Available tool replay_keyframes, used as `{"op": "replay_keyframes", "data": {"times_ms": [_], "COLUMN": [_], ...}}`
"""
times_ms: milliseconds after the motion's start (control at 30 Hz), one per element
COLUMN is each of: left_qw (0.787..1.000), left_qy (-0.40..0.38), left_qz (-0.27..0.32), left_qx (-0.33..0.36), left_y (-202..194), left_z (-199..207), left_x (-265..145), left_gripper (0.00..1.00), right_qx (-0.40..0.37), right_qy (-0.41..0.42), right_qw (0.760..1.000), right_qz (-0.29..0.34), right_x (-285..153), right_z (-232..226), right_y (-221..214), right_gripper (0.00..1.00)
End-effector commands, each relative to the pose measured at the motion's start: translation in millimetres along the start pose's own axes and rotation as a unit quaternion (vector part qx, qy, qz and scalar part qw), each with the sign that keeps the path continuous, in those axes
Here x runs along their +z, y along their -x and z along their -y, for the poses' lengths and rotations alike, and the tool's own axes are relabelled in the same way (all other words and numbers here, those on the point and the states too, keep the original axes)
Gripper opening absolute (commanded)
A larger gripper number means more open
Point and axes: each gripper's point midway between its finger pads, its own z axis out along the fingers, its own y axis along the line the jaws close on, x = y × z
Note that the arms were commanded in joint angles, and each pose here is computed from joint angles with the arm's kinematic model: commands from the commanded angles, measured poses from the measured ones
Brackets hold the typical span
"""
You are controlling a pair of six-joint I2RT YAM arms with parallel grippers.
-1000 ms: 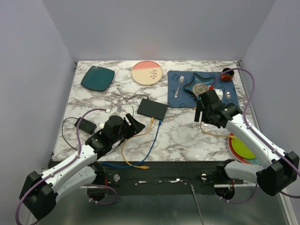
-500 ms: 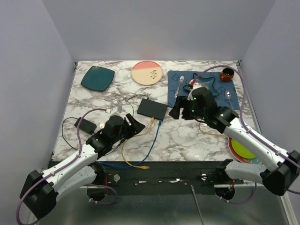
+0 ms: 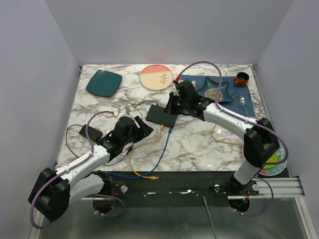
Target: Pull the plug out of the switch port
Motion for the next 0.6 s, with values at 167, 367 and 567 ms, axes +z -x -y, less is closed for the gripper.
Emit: {"op": "replay_keyframes", "data": {"times_ms": [167, 367, 567], "left_qw": [0.999, 0.997, 0.996], "left_qy": [-0.03, -0.058, -0.059], "left_qz": [-0.008, -0.038, -0.052], "left_qx": [-0.011, -0.019, -0.042], "left_y": [27, 16, 7], "left_z": [22, 29, 24], "left_x": [38, 59, 77], "left_gripper": [0.71, 0.69, 0.69], "right_qx": [0.062, 0.075, 0.082], "right_qy": [0.004, 0.022, 0.015], "right_qw": [0.998, 0.996, 0.995], "right_qz": [-0.024, -0.049, -0.063], "right_x": [64, 78, 85], "right_z": [28, 37, 47], "right_y": [10, -8, -21], "right_gripper": [0.01, 0.01, 0.01]}}
